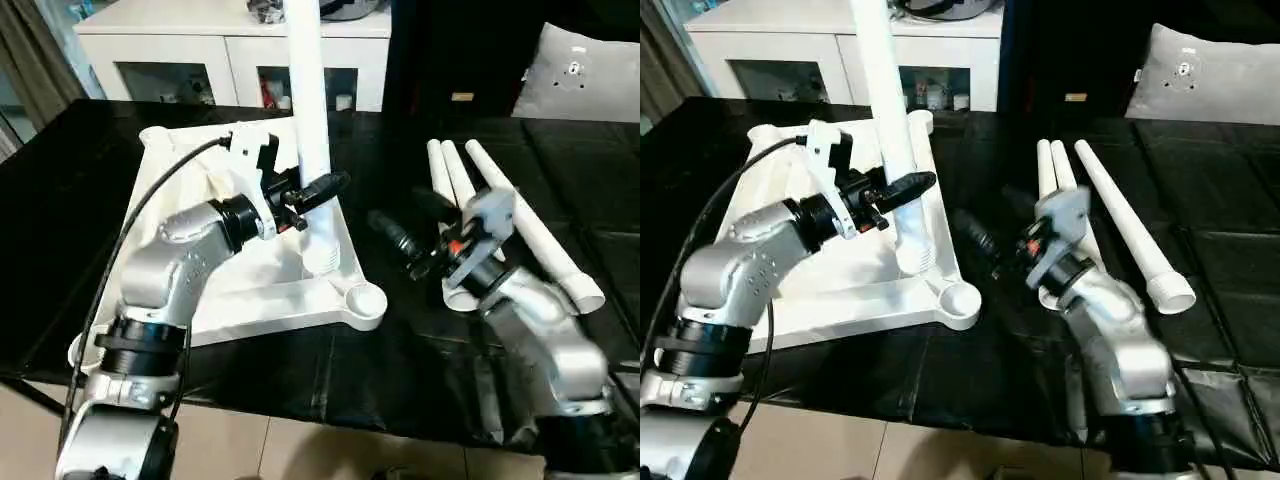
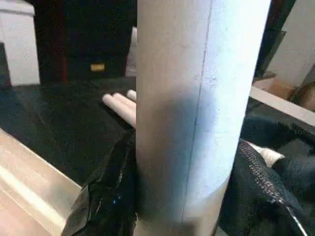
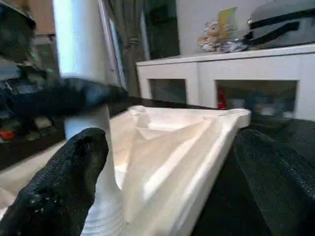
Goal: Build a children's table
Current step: Pick table leg
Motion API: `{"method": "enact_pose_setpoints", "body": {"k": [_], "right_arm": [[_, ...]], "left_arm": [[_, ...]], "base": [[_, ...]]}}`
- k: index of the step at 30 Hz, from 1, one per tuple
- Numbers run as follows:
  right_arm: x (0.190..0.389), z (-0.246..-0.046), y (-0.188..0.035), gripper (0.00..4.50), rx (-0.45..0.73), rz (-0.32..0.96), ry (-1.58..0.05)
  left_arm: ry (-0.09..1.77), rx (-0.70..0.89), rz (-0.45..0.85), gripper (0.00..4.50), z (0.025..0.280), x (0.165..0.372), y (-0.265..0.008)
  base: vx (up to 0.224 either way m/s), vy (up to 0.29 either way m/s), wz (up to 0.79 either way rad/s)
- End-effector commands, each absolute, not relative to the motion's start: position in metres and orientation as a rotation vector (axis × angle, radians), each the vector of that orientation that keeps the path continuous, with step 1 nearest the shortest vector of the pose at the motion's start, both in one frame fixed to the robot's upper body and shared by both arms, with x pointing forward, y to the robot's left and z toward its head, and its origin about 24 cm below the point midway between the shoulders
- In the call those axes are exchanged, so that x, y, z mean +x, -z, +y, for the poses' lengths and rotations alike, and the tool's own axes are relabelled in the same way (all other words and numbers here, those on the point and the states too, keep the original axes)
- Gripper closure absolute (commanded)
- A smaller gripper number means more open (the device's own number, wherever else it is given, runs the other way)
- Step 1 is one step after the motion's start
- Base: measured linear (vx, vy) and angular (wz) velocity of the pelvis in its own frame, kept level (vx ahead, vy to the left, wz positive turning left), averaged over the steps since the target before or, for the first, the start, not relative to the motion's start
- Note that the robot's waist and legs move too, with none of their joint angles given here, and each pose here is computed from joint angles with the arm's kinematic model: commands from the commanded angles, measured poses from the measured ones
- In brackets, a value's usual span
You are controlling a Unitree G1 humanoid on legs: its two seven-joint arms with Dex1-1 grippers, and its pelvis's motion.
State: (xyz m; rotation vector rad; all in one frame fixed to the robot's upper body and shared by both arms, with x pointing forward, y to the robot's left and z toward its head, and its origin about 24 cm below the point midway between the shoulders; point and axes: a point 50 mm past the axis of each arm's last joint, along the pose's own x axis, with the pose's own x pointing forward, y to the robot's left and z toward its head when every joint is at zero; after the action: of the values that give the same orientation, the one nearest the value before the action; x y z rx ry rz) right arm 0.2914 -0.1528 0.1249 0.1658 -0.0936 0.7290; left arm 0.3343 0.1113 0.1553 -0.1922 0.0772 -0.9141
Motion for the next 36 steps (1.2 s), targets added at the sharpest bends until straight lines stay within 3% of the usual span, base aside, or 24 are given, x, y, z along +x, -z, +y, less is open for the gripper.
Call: {"method": "enact_pose_setpoints", "body": {"k": [1,8,15,23,31,36], "right_arm": [[0.291,-0.154,-0.131,0.05,0.197,-0.074,-0.761],[0.290,-0.158,-0.149,0.05,0.302,-0.021,-0.846],[0.283,-0.155,-0.151,0.05,0.266,0.049,-0.932],[0.281,-0.156,-0.163,0.05,0.289,0.045,-0.978],[0.276,-0.155,-0.167,0.05,0.271,0.058,-1.046],[0.267,-0.150,-0.169,0.05,0.225,0.091,-1.190]], "left_arm": [[0.960,-0.189,0.036,2.60,0.109,0.332,-0.172],[1.058,-0.416,0.031,2.60,0.100,0.326,-0.192],[1.131,-0.465,0.007,2.60,0.097,0.321,-0.196],[1.200,-0.491,0.006,2.60,0.096,0.314,-0.203],[1.257,-0.453,-0.008,2.60,0.094,0.310,-0.207],[1.333,-0.249,-0.003,2.60,0.089,0.305,-0.204]], "base": [[0.000,0.000,0.00],[0.000,0.000,0.00],[0.000,0.000,0.00],[0.000,0.000,0.00],[0.000,0.000,0.00],[0.000,0.000,0.00]]}}
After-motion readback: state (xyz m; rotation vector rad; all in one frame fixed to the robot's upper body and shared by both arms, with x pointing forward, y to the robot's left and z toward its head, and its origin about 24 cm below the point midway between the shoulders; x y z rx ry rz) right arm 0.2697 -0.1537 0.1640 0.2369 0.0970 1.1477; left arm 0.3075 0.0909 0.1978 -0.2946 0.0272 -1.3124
